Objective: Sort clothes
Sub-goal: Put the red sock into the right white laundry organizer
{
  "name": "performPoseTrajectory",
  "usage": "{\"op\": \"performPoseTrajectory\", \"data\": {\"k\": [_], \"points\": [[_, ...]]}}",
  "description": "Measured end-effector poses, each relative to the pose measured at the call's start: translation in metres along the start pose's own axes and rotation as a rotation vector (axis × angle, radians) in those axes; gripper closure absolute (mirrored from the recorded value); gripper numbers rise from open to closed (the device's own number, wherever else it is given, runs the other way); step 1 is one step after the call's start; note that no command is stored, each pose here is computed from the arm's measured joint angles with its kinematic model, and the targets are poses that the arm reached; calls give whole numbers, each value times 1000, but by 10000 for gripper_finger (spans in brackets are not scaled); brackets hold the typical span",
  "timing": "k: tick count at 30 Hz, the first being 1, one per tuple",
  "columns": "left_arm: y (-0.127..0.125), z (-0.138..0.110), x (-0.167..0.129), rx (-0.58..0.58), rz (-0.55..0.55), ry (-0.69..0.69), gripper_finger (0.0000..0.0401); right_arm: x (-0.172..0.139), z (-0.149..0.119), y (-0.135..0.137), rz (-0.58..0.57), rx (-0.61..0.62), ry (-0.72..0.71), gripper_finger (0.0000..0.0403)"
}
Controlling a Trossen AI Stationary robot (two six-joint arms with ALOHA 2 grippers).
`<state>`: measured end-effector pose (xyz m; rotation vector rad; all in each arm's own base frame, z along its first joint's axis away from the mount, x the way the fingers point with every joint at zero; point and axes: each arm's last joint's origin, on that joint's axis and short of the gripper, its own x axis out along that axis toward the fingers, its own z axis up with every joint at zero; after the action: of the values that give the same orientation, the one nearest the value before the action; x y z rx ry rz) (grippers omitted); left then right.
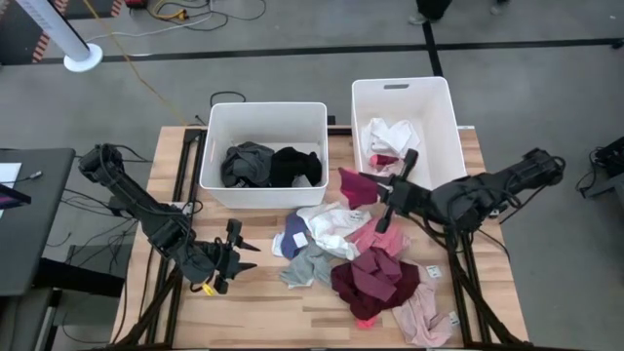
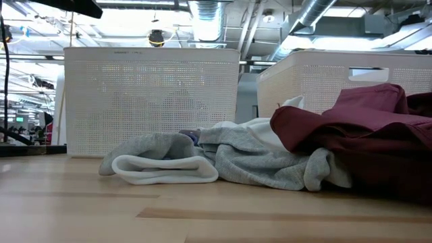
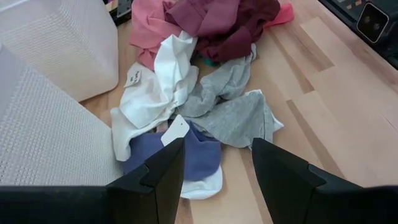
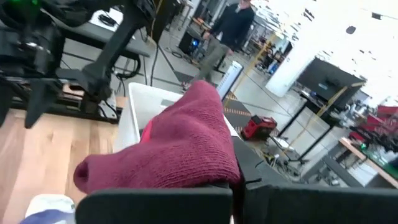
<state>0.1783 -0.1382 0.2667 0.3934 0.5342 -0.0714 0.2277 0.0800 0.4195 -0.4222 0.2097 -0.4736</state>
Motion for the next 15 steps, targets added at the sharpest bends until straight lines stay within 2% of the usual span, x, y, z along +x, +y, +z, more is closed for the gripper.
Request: {"op": "performPoseTrajectory", "data": {"k": [15], "points": [[0, 0, 0, -4, -13, 0, 218, -8, -28, -35, -67, 69, 185, 403]]}}
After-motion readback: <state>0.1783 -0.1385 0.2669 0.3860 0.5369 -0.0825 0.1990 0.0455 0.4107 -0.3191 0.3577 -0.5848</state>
